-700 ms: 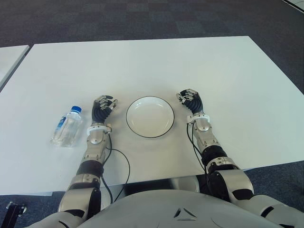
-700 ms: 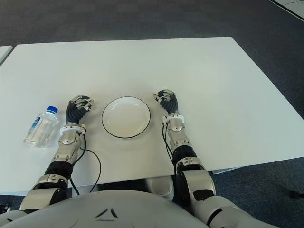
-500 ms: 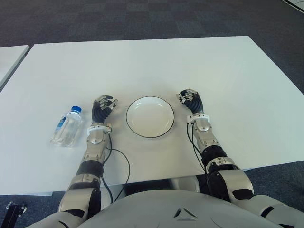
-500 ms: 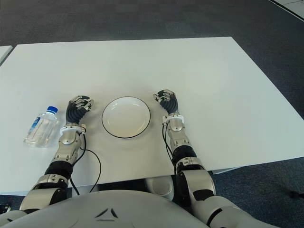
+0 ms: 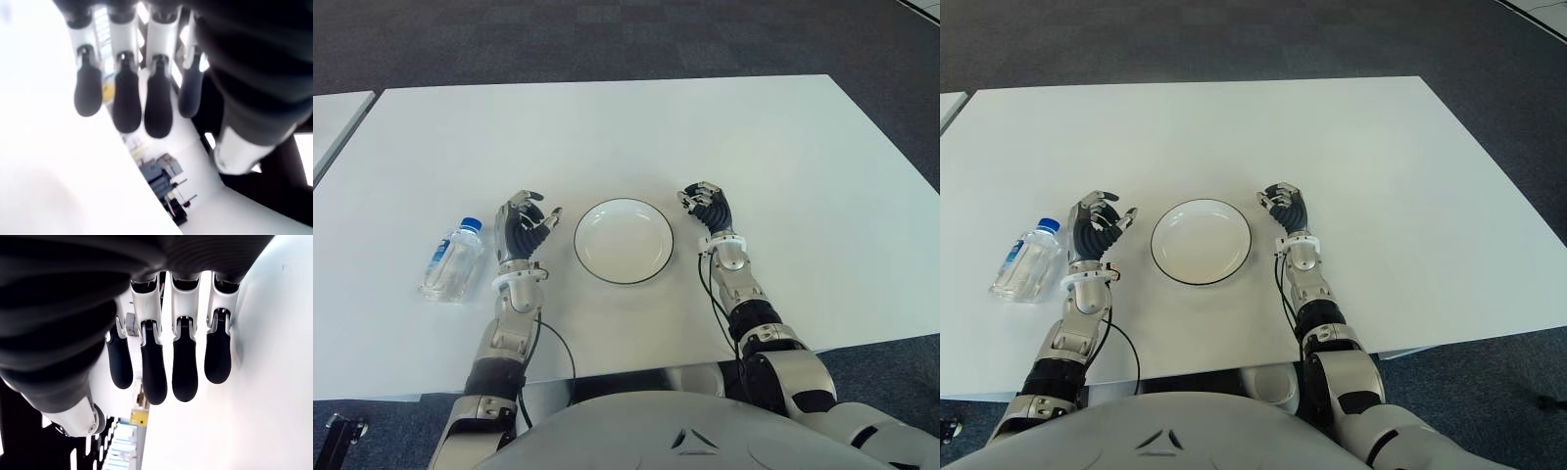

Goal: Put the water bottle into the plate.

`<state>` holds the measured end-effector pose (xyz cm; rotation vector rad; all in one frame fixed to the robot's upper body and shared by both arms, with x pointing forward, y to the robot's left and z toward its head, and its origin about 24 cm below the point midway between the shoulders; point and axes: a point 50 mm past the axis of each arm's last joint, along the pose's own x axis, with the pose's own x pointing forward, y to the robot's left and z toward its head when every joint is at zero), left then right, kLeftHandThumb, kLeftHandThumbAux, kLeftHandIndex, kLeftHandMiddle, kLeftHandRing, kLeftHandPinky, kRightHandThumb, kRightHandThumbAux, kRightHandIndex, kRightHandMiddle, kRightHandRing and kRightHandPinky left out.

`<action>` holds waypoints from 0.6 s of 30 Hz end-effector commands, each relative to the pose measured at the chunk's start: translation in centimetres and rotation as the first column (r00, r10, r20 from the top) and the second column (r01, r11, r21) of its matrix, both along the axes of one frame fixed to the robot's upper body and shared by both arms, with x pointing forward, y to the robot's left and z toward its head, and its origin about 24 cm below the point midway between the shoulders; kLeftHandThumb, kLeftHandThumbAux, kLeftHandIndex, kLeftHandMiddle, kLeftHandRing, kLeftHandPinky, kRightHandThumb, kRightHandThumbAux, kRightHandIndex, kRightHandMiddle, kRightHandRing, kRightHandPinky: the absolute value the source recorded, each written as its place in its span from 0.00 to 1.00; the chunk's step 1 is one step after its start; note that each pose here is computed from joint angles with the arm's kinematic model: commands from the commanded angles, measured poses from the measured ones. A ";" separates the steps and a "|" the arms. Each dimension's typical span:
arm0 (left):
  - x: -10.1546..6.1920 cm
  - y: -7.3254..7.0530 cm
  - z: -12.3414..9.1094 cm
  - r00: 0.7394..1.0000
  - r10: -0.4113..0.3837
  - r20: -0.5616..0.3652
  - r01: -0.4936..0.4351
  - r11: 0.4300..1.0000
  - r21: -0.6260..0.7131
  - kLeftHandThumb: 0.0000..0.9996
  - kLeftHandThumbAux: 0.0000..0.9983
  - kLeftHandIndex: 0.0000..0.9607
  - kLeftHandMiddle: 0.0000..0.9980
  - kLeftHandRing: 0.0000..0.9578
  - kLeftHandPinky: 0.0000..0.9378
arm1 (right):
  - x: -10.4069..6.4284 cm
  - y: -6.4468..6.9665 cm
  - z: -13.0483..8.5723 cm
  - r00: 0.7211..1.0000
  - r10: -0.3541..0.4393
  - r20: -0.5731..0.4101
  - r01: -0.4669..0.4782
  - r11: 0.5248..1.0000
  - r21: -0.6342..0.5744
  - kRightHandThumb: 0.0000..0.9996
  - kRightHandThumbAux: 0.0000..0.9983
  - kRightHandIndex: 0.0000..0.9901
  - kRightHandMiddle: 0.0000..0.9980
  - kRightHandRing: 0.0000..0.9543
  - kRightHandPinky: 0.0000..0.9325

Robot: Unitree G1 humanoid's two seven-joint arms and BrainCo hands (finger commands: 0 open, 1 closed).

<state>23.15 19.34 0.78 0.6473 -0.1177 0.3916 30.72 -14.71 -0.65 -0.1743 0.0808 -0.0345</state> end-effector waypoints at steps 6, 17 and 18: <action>-1.2 0.0 0.2 0.952 0.250 0.180 -0.298 0.893 0.338 0.83 0.69 0.41 0.50 0.64 0.61 | -0.5 -0.1 -0.7 1.000 -0.007 -0.026 0.007 1.000 0.020 0.71 0.73 0.43 0.54 0.57 0.59; -2.0 -0.2 1.6 0.852 0.385 0.353 -0.509 0.767 0.390 0.57 0.72 0.29 0.19 0.16 0.14 | -0.5 -0.1 -0.7 1.000 -0.013 -0.027 0.014 1.000 0.021 0.71 0.73 0.43 0.53 0.56 0.59; -2.0 -0.2 1.6 0.850 0.392 0.351 -0.514 0.762 0.393 0.48 0.73 0.21 0.14 0.10 0.09 | -0.5 -0.1 -0.7 1.000 -0.013 -0.027 0.014 1.000 0.021 0.71 0.73 0.43 0.53 0.56 0.59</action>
